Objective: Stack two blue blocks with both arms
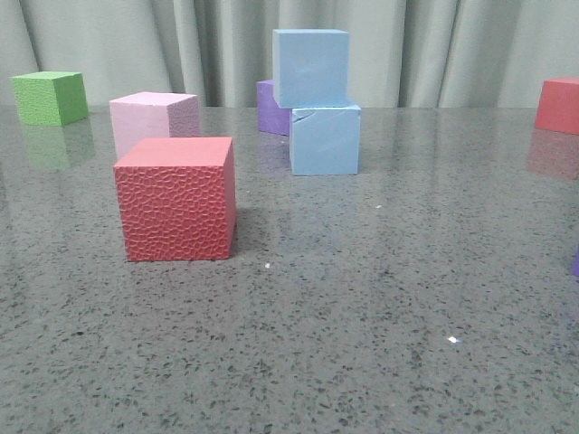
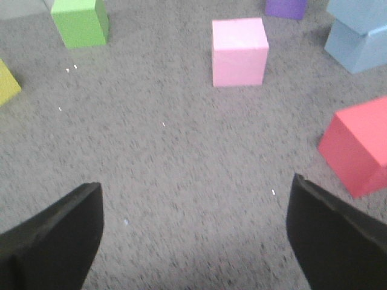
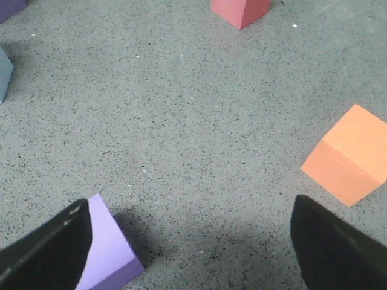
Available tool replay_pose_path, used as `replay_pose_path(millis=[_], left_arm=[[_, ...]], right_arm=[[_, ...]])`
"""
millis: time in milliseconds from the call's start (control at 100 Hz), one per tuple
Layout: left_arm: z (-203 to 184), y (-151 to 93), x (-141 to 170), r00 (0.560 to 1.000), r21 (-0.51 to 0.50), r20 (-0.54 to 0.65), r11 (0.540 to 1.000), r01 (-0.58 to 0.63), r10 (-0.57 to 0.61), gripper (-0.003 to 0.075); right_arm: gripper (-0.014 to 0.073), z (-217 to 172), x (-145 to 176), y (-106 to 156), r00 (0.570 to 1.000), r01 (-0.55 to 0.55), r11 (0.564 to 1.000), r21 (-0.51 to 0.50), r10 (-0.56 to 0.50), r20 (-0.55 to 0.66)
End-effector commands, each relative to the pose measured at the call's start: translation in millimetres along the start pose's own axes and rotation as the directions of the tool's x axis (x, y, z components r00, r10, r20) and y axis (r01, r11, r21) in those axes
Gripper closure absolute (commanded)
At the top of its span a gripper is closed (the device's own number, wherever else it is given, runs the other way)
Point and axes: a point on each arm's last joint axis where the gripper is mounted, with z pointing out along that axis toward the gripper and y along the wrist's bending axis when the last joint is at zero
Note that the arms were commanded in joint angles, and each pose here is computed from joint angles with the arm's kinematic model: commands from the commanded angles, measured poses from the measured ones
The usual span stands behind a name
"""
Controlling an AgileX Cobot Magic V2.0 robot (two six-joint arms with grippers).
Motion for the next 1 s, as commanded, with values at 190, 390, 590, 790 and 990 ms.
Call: replay_pose_path(millis=[190,390,590,790,990], left_arm=[[-15.8,-14.7,43.5,0.987,0.012,0.15,0.998,0.053,-0.055,0.0135],[-22.0,-21.5,66.5,0.977,0.018,0.203,0.998,0.053,-0.056,0.0135],[-25.3,-22.3,67.7,0.972,0.014,0.227,0.999,0.05,-0.052,0.0139],[-25.8,-21.5,66.0,0.968,0.006,0.248,0.999,0.052,-0.052,0.0235],[-26.2,-20.7,64.3,0.962,-0.002,0.266,0.999,0.054,-0.051,0.044]], right_arm=[[-0.0059,-13.9,18.4,-4.9,0.985,0.02,1.0,0.003,-0.021,0.169],[-0.0059,-19.2,41.9,-7.2,0.97,0.02,1.0,-0.009,-0.017,0.241],[-0.0059,-24.2,60.3,-9.5,0.949,0.023,1.0,-0.014,-0.017,0.314],[0.0004,-24.6,59.9,-9.4,0.943,0.026,1.0,-0.014,-0.019,0.332],[0.0411,-24.8,59.1,-9.2,0.94,0.026,1.0,-0.016,-0.019,0.34]])
